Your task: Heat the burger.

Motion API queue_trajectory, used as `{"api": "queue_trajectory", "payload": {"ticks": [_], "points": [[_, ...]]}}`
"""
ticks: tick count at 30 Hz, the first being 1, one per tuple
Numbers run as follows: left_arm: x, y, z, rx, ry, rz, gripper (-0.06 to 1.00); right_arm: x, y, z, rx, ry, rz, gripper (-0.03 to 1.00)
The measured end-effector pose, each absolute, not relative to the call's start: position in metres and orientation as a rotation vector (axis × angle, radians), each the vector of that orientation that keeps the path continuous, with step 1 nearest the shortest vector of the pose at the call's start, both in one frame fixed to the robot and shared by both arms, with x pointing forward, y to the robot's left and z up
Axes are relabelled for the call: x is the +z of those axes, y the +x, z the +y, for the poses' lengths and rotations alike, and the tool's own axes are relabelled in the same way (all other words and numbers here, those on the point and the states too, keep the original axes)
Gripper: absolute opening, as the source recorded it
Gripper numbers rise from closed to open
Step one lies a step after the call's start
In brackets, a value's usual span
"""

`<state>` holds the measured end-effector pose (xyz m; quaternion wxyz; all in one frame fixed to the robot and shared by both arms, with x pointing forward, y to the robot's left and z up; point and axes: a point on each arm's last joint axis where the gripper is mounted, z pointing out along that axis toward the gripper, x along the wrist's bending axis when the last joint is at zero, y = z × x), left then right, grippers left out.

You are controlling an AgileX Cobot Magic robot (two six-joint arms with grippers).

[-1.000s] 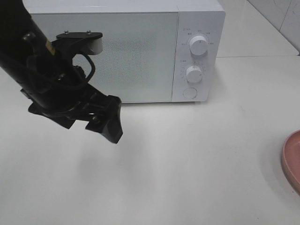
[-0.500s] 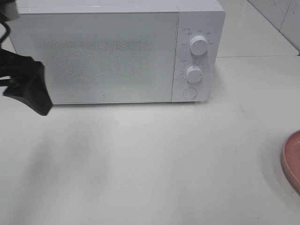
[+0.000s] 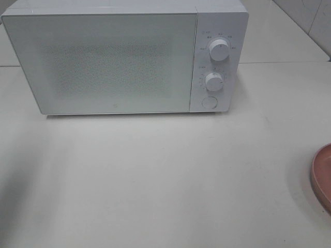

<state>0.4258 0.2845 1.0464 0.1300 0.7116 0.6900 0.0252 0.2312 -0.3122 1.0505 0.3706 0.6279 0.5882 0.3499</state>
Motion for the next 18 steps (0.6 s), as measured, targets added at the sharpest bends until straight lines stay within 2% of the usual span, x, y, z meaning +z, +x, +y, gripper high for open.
{"api": "queue_trajectory", "payload": {"ticks": [10, 18], "points": [[1.033, 0.358, 0.293, 0.210, 2.046, 1.982, 0.97, 1.050, 0.231, -0.312, 0.898, 1.611, 1.509, 0.76], [1.034, 0.329, 0.295, 0.376, 1.996, 1.907, 0.97, 1.050, 0.231, -0.312, 0.898, 1.611, 1.509, 0.76]]}}
